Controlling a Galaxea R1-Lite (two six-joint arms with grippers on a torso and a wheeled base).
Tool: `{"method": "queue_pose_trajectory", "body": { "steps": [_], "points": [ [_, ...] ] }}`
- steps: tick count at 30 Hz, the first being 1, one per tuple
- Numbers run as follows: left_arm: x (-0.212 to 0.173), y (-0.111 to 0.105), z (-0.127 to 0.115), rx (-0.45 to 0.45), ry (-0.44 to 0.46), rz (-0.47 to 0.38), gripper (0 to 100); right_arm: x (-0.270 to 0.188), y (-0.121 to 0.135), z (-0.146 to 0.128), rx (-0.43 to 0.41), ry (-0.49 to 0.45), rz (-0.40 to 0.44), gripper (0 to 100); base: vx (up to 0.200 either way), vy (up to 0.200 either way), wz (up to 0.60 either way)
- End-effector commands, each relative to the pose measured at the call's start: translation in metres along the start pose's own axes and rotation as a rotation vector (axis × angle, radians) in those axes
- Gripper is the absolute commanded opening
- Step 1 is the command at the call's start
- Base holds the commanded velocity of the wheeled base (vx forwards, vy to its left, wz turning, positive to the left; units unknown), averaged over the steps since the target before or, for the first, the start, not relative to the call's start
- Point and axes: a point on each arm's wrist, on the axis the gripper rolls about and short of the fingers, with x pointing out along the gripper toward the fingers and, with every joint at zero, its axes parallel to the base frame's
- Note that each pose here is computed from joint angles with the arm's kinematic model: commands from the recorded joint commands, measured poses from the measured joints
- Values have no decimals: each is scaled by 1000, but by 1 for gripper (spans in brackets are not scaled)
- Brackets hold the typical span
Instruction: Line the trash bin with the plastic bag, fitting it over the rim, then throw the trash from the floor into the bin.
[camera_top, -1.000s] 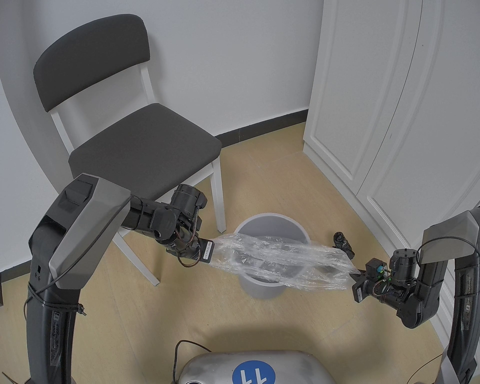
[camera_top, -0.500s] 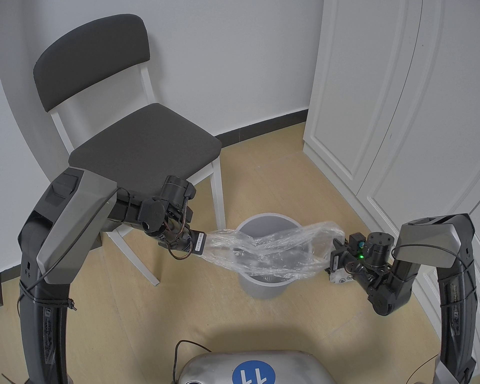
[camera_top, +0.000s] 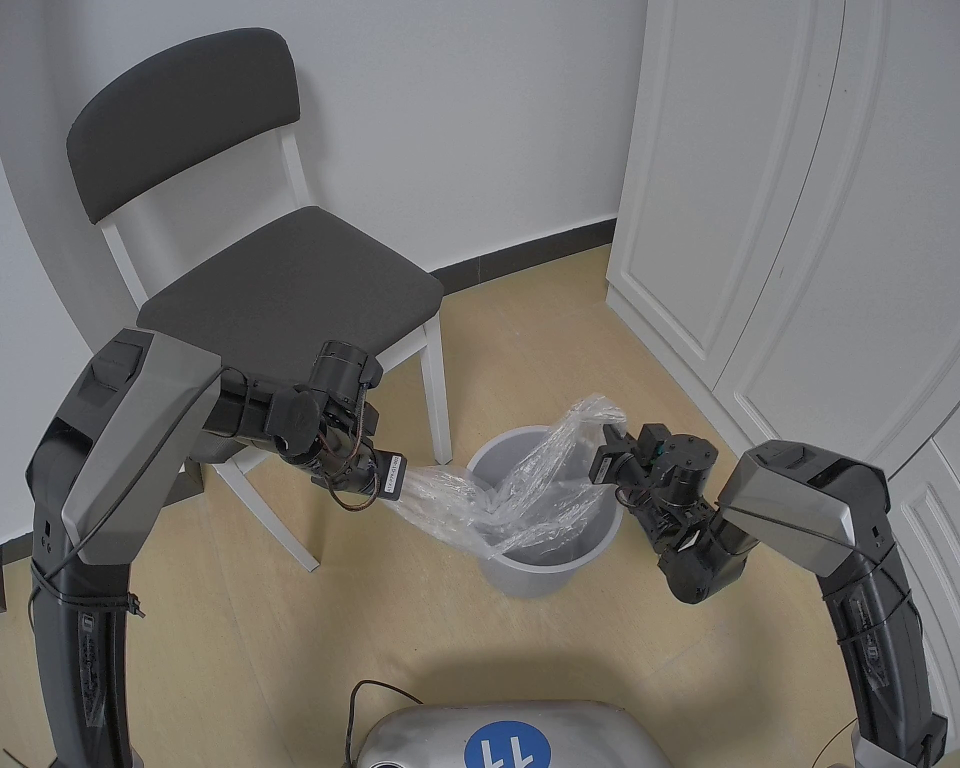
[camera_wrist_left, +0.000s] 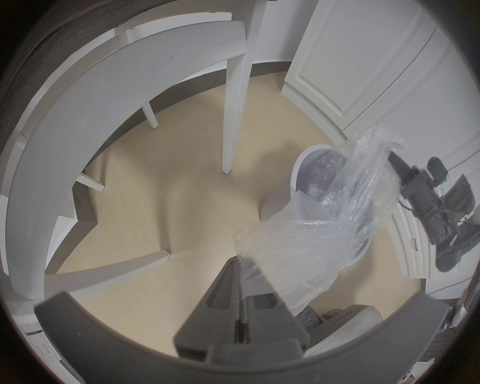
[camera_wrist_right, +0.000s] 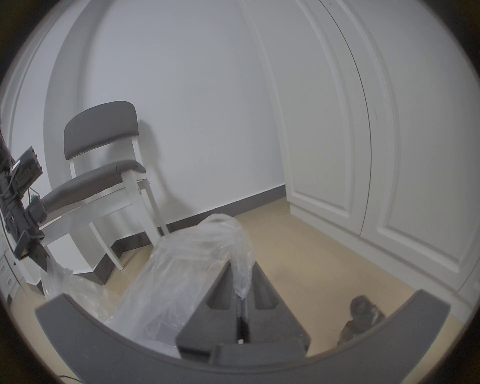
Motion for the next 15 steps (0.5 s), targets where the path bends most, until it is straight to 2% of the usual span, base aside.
{"method": "queue_pose_trajectory", "body": {
  "steps": [1, 7, 10, 15],
  "points": [
    [-2, -2, 0, 0, -1, -3, 0, 0, 10, -38, 1, 54, 22, 0, 0, 0, 0],
    [-1, -10, -1, 9, 2, -15, 0, 1, 5, -46, 0, 59, 11, 0, 0, 0, 0],
    [0, -13, -2, 15, 4, -18, 0, 2, -4, -38, 1, 45, -9, 0, 0, 0, 0],
    [2, -11, -3, 13, 8, -16, 0, -13, -31, -2, -40, 79, -63, 0, 0, 0, 0]
  ]
}}
